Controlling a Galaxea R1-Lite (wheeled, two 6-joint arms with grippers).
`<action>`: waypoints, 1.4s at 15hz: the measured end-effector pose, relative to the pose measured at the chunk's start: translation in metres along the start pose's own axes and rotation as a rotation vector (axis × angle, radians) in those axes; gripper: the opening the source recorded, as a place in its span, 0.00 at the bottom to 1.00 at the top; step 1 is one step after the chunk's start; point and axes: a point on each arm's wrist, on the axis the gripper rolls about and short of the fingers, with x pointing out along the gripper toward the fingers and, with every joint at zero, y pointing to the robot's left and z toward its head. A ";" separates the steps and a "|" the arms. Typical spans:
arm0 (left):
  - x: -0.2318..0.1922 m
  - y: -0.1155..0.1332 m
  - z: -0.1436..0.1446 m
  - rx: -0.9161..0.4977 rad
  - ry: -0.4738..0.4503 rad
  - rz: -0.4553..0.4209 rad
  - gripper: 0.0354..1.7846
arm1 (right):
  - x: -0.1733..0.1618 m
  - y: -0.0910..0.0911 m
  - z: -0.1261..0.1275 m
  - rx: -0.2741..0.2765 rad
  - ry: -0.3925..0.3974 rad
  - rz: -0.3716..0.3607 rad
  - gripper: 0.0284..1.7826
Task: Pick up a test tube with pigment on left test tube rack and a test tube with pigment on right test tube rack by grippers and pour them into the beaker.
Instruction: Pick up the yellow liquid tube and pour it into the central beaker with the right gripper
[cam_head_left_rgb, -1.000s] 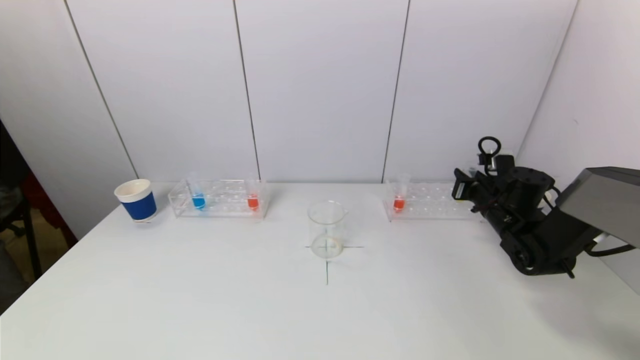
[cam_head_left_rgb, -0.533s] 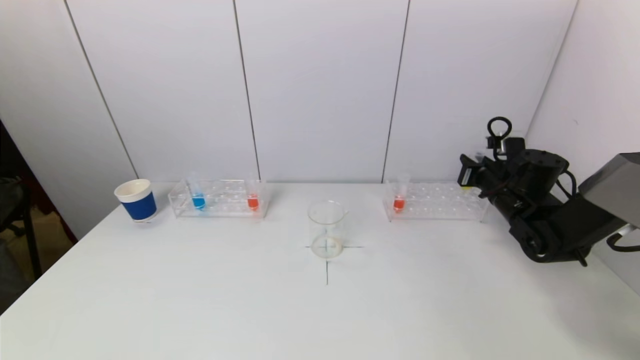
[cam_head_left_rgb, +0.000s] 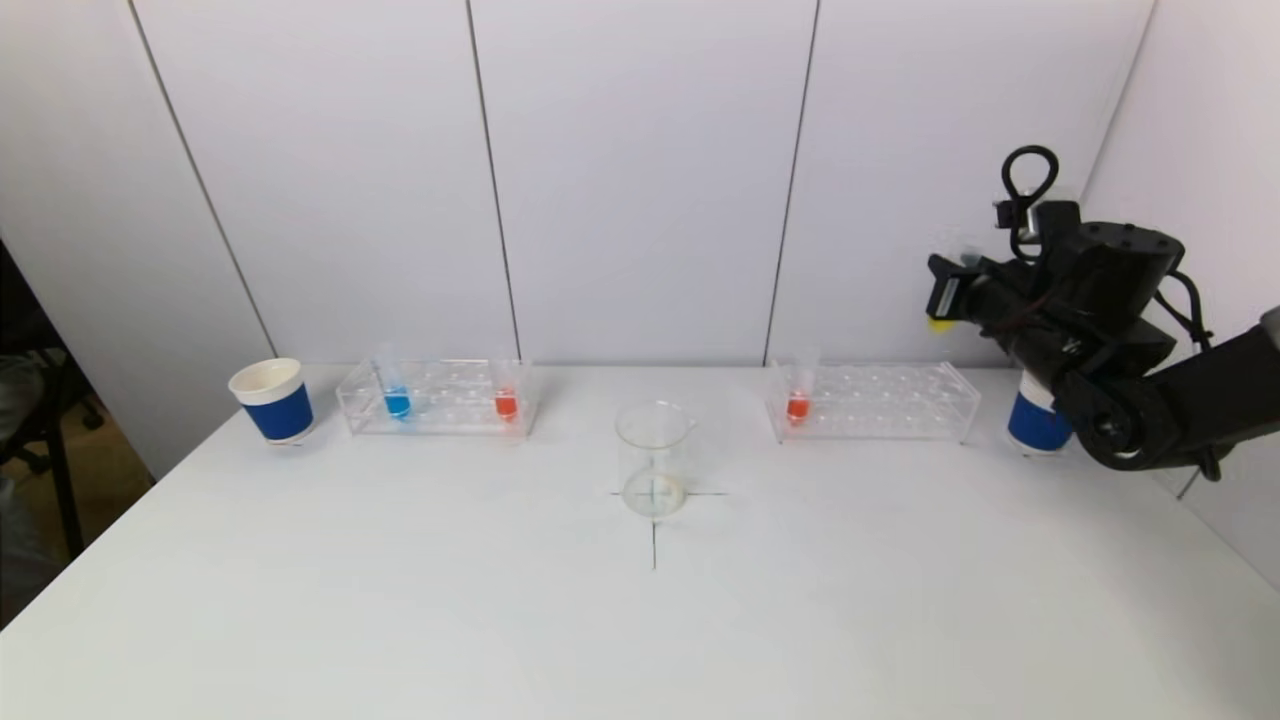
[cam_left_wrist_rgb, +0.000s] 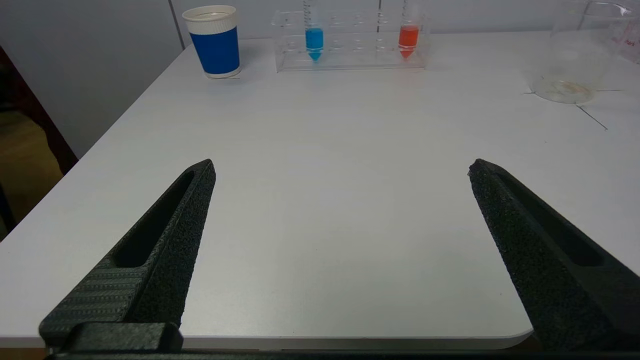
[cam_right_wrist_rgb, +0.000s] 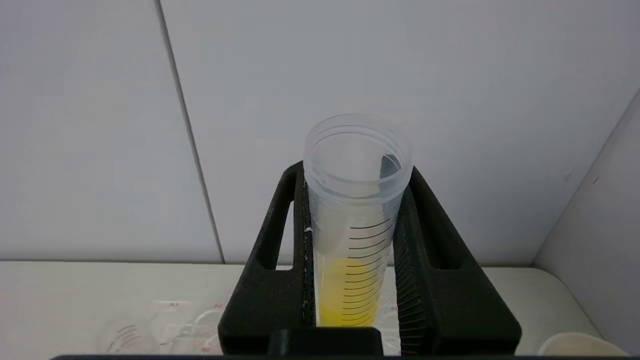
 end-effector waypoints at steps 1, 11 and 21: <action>0.000 0.000 0.000 0.000 0.000 0.000 0.99 | 0.000 0.003 0.010 0.001 -0.008 0.009 0.27; 0.000 0.000 0.000 0.000 0.000 0.000 0.99 | -0.013 0.061 0.109 -0.027 -0.070 0.177 0.27; 0.000 0.000 0.000 0.000 0.000 0.000 0.99 | -0.024 0.112 0.117 -0.160 -0.063 0.477 0.27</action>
